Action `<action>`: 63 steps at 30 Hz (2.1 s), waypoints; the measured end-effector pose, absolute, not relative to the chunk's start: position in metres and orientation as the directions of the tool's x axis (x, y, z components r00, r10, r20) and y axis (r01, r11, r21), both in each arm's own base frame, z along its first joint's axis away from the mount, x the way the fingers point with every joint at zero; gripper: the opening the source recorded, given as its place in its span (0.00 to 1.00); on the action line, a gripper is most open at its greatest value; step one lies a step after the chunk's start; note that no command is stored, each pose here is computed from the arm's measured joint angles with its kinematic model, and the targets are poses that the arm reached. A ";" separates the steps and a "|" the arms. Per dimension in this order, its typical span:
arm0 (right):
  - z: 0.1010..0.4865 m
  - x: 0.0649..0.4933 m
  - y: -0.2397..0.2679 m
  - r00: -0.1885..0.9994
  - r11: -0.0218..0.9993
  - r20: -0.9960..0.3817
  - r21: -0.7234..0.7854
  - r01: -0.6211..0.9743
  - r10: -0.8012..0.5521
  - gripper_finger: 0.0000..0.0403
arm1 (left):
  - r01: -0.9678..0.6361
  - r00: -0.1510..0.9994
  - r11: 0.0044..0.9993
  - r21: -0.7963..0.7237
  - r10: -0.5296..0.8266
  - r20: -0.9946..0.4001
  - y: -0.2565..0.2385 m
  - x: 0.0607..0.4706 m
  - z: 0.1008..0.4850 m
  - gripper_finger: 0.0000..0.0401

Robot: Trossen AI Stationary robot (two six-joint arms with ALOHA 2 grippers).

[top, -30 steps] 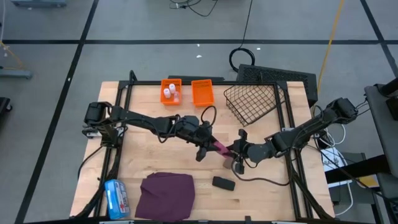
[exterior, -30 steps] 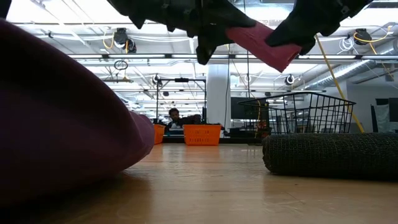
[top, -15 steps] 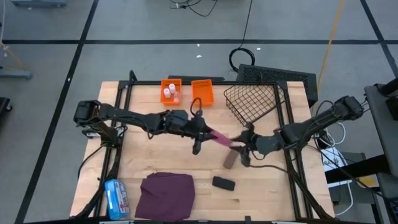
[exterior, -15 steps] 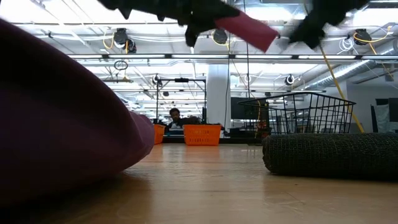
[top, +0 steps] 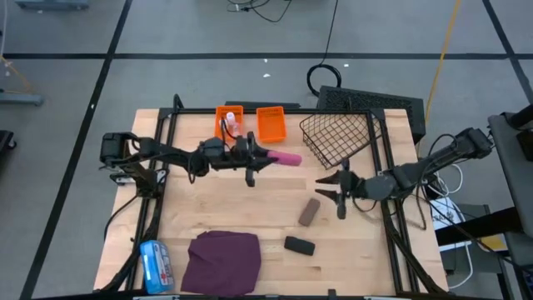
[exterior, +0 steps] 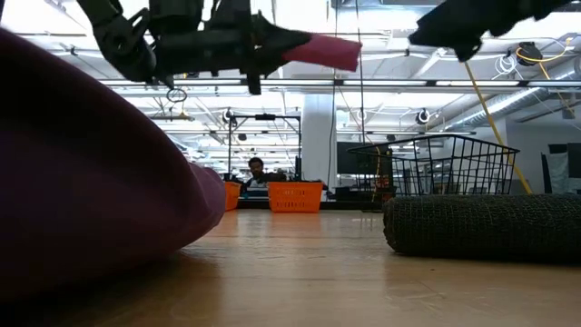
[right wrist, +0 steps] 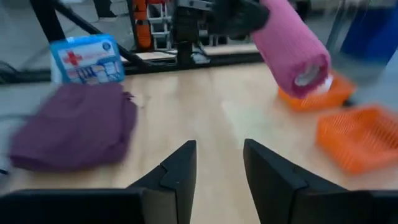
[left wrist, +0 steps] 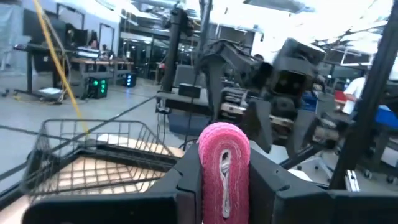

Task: Pick & Place Medicine items
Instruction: Put the pink bandage into the right orange bin

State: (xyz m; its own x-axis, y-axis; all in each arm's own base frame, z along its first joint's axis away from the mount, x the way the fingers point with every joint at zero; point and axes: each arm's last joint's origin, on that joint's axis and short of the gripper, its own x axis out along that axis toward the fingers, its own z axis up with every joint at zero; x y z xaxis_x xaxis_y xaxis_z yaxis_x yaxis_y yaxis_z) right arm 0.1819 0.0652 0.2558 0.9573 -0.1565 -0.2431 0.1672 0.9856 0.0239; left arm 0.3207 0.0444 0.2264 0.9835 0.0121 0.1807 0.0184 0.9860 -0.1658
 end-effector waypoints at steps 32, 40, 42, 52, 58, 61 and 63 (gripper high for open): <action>0.234 0.202 -0.021 0.826 0.828 0.191 -0.094 0.553 -0.530 0.25 | 0.109 0.985 0.991 -0.071 -0.098 0.145 0.088 0.308 0.225 0.18; 0.298 0.253 -0.024 0.847 0.860 -0.171 -0.198 0.471 -0.503 0.58 | 0.118 0.985 0.993 -0.020 -0.114 0.130 0.094 0.306 0.224 0.18; 0.324 0.264 -0.027 0.842 0.882 -0.263 -0.162 0.442 -0.470 0.66 | 0.104 0.987 0.994 -0.018 -0.101 0.128 0.098 0.305 0.223 0.18; 0.326 0.294 -0.042 0.861 0.963 -0.432 -0.108 0.248 -0.270 0.76 | 0.080 0.972 0.997 0.024 -0.083 0.221 0.110 0.298 0.233 0.18; 0.319 0.288 -0.052 0.876 0.954 -0.379 -0.146 0.262 -0.299 0.65 | 0.117 0.965 0.993 -0.012 -0.111 0.236 0.120 0.293 0.235 0.18; 0.316 0.283 -0.056 0.880 0.949 -0.356 -0.146 0.280 -0.314 0.56 | 0.123 0.964 0.992 -0.031 -0.112 0.240 0.123 0.291 0.236 0.18; 0.314 0.279 -0.057 0.879 0.947 -0.355 -0.146 0.285 -0.319 0.51 | 0.120 0.966 0.992 -0.041 -0.107 0.235 0.125 0.290 0.236 0.18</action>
